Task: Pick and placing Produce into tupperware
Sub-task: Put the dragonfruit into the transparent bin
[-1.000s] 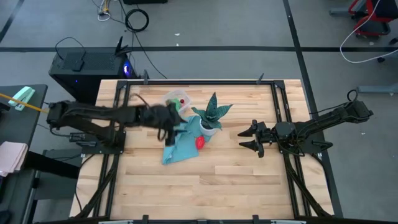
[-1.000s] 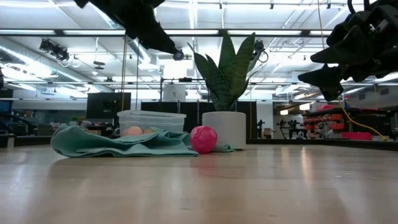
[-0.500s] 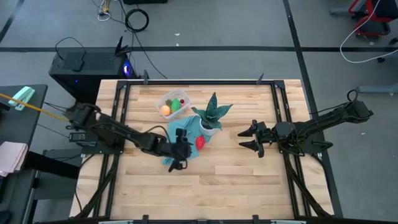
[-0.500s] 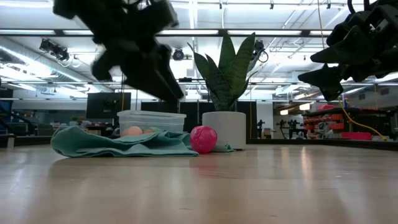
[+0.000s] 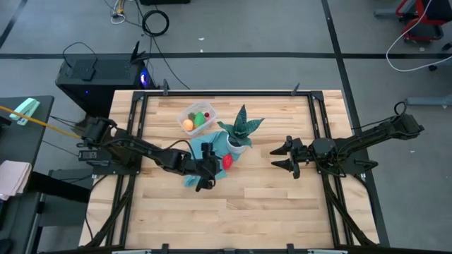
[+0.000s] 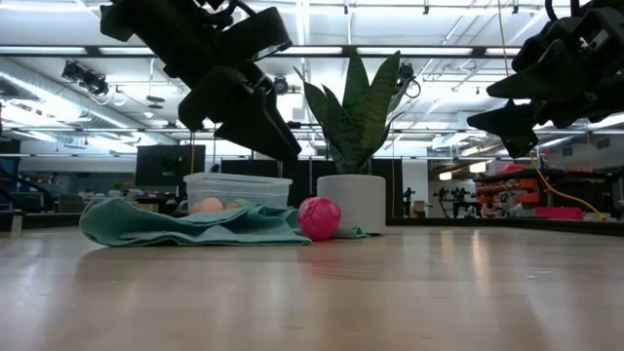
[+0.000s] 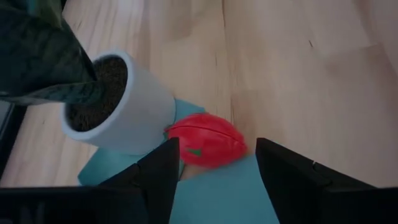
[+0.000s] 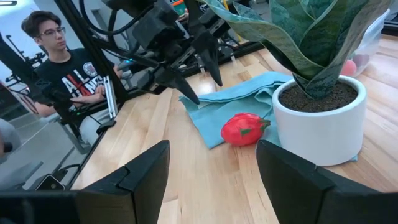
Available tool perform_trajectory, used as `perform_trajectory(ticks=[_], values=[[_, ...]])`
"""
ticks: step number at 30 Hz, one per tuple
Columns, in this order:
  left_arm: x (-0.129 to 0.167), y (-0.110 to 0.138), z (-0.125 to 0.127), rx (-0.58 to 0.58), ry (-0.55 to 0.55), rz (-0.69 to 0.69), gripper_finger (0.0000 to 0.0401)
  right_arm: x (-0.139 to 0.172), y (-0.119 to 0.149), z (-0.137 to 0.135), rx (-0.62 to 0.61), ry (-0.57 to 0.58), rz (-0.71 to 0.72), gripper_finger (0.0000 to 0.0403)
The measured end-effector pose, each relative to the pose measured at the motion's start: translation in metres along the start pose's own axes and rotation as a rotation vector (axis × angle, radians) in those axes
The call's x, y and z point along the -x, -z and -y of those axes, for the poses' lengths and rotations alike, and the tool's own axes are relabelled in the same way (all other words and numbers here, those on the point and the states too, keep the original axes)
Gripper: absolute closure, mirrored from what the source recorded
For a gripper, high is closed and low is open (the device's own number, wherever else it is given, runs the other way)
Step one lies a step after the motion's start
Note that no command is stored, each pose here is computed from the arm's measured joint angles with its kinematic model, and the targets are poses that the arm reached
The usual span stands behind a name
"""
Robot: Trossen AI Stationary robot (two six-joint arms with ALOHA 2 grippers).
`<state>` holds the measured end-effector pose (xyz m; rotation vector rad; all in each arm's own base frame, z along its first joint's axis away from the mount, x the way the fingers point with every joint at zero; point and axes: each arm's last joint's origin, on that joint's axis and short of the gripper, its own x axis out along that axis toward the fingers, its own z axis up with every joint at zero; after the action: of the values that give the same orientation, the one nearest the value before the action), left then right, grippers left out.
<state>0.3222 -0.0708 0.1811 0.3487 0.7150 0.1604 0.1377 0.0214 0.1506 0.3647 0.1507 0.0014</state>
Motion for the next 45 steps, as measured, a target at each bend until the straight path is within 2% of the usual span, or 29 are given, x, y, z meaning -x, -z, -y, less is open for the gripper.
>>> perform_trajectory(ticks=[4,8,13,17,23,29,45], values=[[0.000,-0.001,0.000,-0.018,0.001,0.007,0.0192,0.000,0.000,0.000,0.000,-0.004,-0.002,0.0157],[0.000,-0.003,0.000,0.069,0.000,0.031,0.0205,0.000,0.000,0.000,0.001,-0.007,-0.004,0.0157],[-0.002,-0.002,0.006,0.093,0.044,0.030,0.0211,0.000,0.000,0.000,0.001,-0.010,-0.006,0.0157],[-0.004,-0.003,0.006,0.204,0.013,0.041,0.0188,0.000,0.000,0.000,0.001,-0.011,-0.003,0.0157],[-0.014,0.001,-0.003,0.443,-0.017,0.024,0.0128,0.000,0.000,-0.001,0.000,-0.013,0.001,0.0157],[-0.029,0.011,-0.006,0.618,-0.046,-0.024,0.0079,0.000,0.000,-0.001,0.001,-0.030,-0.012,0.0157],[-0.030,0.003,-0.011,0.944,0.032,0.035,0.0067,0.000,0.003,-0.002,0.023,-0.095,-0.063,0.0157]])
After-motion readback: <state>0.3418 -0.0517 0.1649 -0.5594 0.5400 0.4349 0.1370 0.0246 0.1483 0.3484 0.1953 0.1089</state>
